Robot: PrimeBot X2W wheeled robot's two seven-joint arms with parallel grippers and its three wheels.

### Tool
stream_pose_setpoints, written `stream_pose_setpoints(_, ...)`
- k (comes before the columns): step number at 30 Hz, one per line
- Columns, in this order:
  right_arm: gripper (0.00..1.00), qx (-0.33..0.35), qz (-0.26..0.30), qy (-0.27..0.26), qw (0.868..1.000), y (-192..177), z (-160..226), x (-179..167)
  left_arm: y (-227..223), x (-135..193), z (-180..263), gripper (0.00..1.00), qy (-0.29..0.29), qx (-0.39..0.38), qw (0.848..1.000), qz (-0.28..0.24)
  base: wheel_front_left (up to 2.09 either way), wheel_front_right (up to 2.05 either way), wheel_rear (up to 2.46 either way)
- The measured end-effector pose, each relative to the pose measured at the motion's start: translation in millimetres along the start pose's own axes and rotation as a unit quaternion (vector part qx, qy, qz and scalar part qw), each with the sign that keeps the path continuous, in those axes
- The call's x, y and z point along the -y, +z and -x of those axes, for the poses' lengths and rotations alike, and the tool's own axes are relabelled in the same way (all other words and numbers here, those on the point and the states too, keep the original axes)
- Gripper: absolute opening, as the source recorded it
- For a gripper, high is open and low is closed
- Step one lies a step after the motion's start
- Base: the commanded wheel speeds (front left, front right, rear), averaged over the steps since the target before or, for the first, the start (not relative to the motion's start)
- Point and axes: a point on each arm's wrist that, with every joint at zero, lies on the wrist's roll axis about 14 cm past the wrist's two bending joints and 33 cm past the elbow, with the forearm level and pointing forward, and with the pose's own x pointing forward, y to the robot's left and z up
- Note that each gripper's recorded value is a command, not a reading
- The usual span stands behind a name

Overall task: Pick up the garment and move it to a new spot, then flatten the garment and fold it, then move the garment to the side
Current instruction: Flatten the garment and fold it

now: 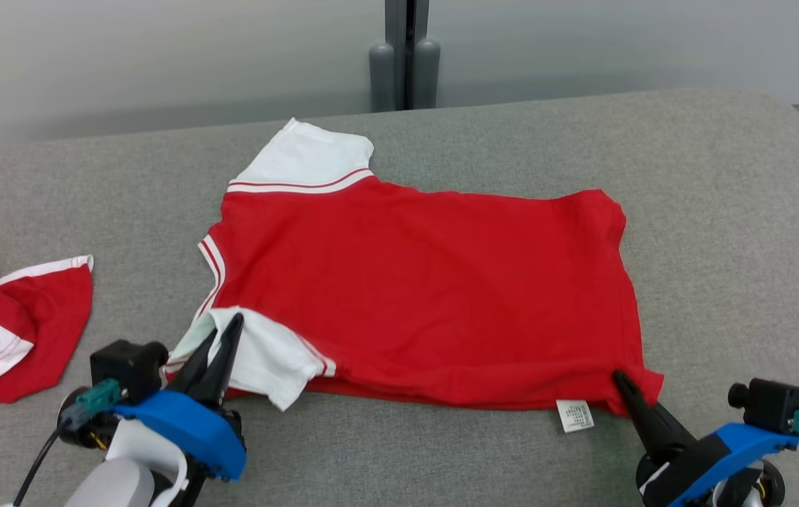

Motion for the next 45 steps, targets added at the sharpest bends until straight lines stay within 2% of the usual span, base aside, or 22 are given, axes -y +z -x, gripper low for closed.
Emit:
stream_pose_setpoints(4,0.0,-0.001,0.008,-0.004,1.0,2.9,-13.7,2.8,-2.1,-6.5,-17.8,0.0,-0.002,-0.011,1.0,-0.004,0.0,0.0,0.0)
stream_pose_setpoints(5,0.42,-0.001,0.009,-0.005,1.0,3.2,-16.9,3.7,-4.4,-6.7,-21.5,0.0,-0.004,-0.015,1.0,-0.002,0.0,0.0,0.0)
stream_pose_setpoints(6,1.0,0.0,0.009,-0.005,1.0,4.1,-19.8,4.1,-3.8,-8.1,-25.2,0.8,-0.002,-0.012,1.0,-0.003,0.0,0.0,0.0)
stream_pose_setpoints(7,1.0,0.002,0.01,-0.005,1.0,5.1,-22.4,3.9,-1.7,-10.7,-28.8,1.0,0.001,-0.007,1.0,-0.004,0.0,0.0,0.0)
stream_pose_setpoints(14,1.0,0.037,0.064,0.005,0.997,18.1,-24.3,0.5,8.5,-17.3,-31.6,1.0,0.016,0.032,0.999,-0.011,0.0,0.0,0.0)
stream_pose_setpoints(20,1.0,0.044,0.115,-0.005,0.992,15.8,-5.7,12.2,0.0,-22.5,-12.3,1.0,0.034,0.038,0.999,-0.008,0.0,0.0,0.0)
stream_pose_setpoints(31,1.0,0.025,0.148,-0.035,0.988,7.4,9.1,32.8,-31.9,-39.1,15.0,1.0,0.069,-0.008,0.997,-0.021,0.0,0.0,0.0)
stream_pose_setpoints(45,1.0,-0.028,0.151,-0.055,0.987,-21.8,-15.4,45.0,-67.3,-61.6,13.5,1.0,0.097,-0.082,0.992,-0.023,0.0,0.0,0.0)
